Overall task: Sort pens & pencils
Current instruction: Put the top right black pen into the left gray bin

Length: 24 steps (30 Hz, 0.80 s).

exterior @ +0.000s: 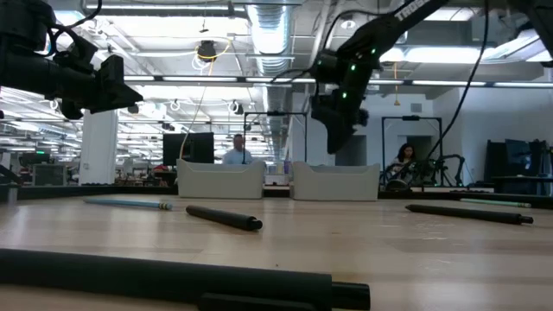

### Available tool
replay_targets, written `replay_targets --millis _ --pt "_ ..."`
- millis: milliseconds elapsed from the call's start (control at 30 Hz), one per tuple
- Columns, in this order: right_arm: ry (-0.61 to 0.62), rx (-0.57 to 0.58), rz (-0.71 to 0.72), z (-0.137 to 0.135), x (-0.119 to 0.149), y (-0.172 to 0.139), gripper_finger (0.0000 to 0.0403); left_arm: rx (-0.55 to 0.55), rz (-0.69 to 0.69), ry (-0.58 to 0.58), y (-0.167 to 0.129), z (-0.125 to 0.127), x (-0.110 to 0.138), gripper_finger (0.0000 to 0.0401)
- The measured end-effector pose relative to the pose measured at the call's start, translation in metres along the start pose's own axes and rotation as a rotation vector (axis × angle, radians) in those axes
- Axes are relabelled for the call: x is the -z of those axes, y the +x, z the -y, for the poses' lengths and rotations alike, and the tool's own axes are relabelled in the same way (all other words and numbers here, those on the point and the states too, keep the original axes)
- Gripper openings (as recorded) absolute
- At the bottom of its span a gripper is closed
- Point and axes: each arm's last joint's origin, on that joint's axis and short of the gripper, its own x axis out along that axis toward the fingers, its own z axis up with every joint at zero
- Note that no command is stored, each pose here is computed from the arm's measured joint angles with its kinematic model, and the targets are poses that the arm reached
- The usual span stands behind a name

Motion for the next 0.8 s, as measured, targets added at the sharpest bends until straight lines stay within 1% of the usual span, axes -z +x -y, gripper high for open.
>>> replay_targets --millis 167,300,367,533,800 --pt "0.115 -0.006 0.053 0.004 0.001 -0.035 0.0072 0.000 0.000 0.000 0.000 0.000 0.000 0.0126" --pt "0.243 -0.012 0.053 0.007 0.008 -0.061 0.0072 0.000 0.000 0.000 0.000 0.000 0.000 0.0126" --pt "0.285 -0.015 0.031 0.008 0.013 -0.072 0.0072 0.000 0.000 0.000 0.000 0.000 0.000 0.0126" --pt "0.326 -0.015 -0.025 0.006 0.027 -0.094 0.0072 0.000 0.000 0.000 0.000 0.000 0.000 0.0126" --pt "0.292 -0.028 -0.129 -0.010 0.045 -0.118 0.0072 0.000 0.000 0.000 0.000 0.000 0.000 0.0126"
